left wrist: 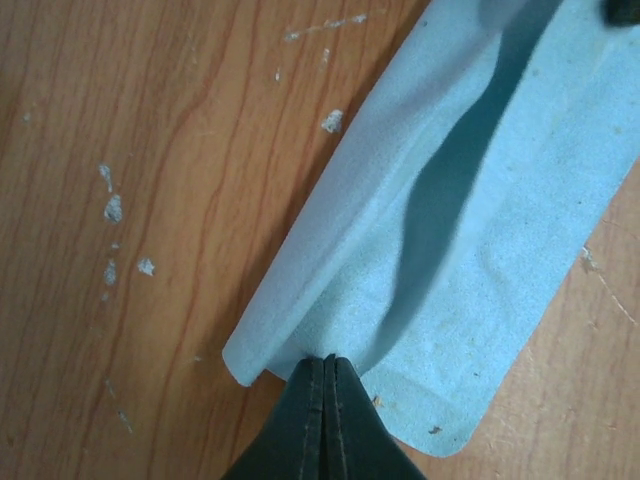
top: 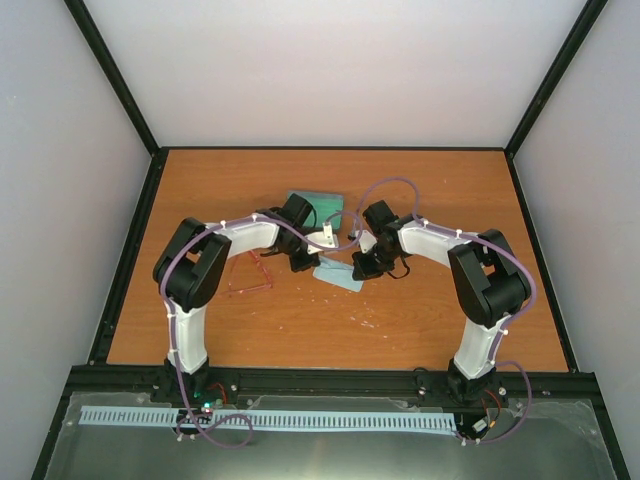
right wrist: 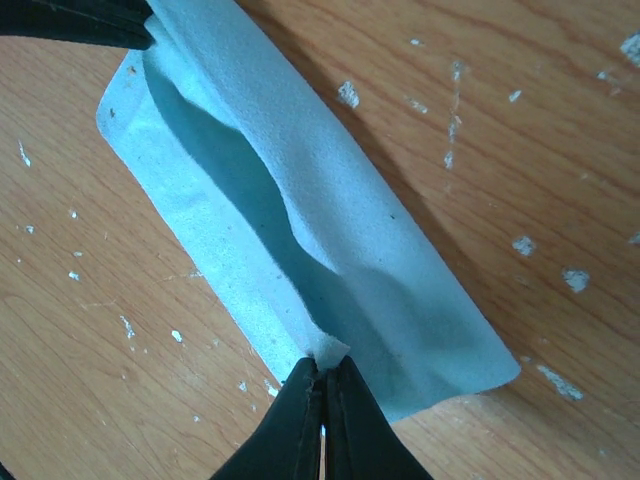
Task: Organize the sunglasses
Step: Fold the glasses cleaning cloth at the center of the board.
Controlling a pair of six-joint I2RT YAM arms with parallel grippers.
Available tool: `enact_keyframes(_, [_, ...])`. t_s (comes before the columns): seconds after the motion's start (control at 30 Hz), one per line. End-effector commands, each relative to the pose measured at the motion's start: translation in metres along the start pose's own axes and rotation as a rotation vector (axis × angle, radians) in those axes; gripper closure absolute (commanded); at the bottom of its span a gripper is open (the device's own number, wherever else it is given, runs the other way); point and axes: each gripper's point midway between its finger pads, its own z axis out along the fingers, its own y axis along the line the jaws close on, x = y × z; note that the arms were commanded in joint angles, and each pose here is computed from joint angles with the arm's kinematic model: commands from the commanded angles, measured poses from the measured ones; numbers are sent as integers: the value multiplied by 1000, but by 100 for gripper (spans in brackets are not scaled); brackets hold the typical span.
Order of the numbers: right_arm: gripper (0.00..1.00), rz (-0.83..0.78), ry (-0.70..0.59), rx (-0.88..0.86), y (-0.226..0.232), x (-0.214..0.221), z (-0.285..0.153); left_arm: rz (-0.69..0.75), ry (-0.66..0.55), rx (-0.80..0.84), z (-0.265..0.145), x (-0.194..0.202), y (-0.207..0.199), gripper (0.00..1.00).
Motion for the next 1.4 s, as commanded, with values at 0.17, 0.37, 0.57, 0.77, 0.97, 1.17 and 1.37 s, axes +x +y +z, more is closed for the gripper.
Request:
enact_keyframes(0.17, [97,-20,-7,12,1,-5,0,-24,-18,-7,-21,-8,-10,100])
enact_keyframes(0.37, [97,-20,-16,9,2,-7,-1,-36,-37,-6,-29,-13,-12,100])
enact_keyframes(0.57, [97,-19,-21,6,2,-7,-1,-60,-15,13,-20,-7,-14,99])
enact_keyframes(0.77, [97,-18,-16,0,3,-9,2,-68,20,20,-2,4,-10,98])
enact_keyframes(0.97, [97,-18,-8,1,2,-9,3,-71,41,17,6,10,-8,89])
enact_keyframes(1.17, [97,-18,-3,8,2,-7,3,-71,40,-1,2,10,-7,96])
enact_keyframes(1.37, [97,-17,0,6,1,-6,4,-75,35,-9,-1,9,-7,99])
